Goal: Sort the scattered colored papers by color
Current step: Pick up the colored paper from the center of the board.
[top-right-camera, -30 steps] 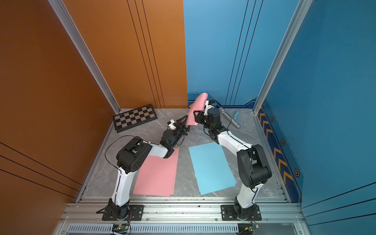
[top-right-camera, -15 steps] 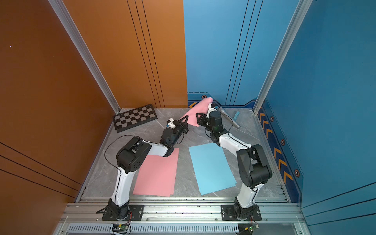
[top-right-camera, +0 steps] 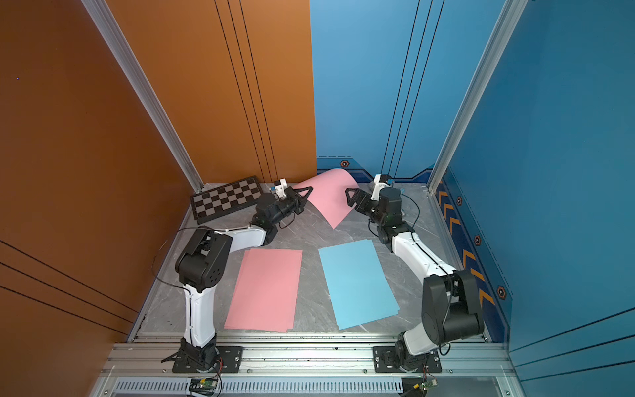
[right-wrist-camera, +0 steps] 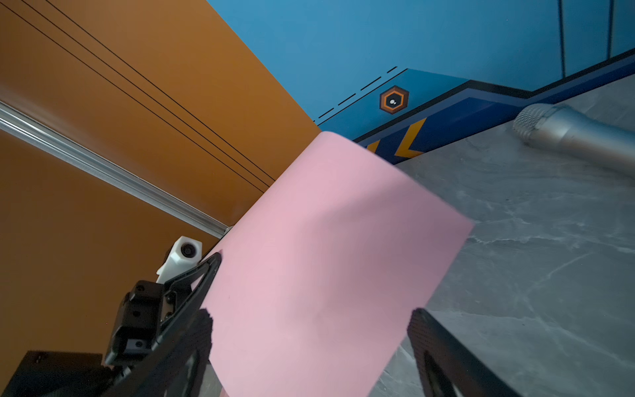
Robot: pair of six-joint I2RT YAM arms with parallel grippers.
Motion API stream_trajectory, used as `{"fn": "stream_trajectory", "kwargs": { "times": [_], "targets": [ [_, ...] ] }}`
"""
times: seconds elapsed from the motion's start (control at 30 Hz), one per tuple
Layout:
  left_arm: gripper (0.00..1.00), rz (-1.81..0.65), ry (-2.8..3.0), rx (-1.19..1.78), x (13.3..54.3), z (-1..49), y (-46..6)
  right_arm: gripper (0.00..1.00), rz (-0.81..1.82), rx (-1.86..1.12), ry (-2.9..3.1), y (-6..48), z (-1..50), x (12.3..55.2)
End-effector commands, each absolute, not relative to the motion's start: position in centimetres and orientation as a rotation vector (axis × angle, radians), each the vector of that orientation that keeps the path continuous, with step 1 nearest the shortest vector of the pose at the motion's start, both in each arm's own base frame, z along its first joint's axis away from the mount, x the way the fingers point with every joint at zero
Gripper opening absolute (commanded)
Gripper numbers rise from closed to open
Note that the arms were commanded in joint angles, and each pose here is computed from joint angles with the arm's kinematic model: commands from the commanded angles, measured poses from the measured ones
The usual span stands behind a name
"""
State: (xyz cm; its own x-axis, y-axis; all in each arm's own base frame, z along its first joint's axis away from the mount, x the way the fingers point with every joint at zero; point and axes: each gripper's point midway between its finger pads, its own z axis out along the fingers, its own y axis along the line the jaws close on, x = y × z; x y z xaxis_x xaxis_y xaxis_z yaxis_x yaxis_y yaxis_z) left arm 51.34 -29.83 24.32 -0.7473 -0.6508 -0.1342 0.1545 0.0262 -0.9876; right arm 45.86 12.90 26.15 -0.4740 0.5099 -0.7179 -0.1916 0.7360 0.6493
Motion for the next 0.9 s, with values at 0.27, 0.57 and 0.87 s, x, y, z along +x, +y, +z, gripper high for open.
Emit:
{"fn": "stream_trajectory", "kwargs": {
  "times": [0.27,0.57,0.87],
  "targets": [
    [0.0,-0.987,2.529,0.198,42.0,18.4,-28.9,0.96,0.939,0.155,2.059,14.5,23.2,42.4],
    [0.0,-0.662,2.504,0.37,40.1,22.0,-26.5,0.97,0.996,0.127,2.094,16.0,21.3,42.1],
    [0.0,-0.536,2.384,0.646,37.9,26.2,-27.4,0.98,1.141,0.1,2.059,17.7,21.2,41.3]
  ]
}}
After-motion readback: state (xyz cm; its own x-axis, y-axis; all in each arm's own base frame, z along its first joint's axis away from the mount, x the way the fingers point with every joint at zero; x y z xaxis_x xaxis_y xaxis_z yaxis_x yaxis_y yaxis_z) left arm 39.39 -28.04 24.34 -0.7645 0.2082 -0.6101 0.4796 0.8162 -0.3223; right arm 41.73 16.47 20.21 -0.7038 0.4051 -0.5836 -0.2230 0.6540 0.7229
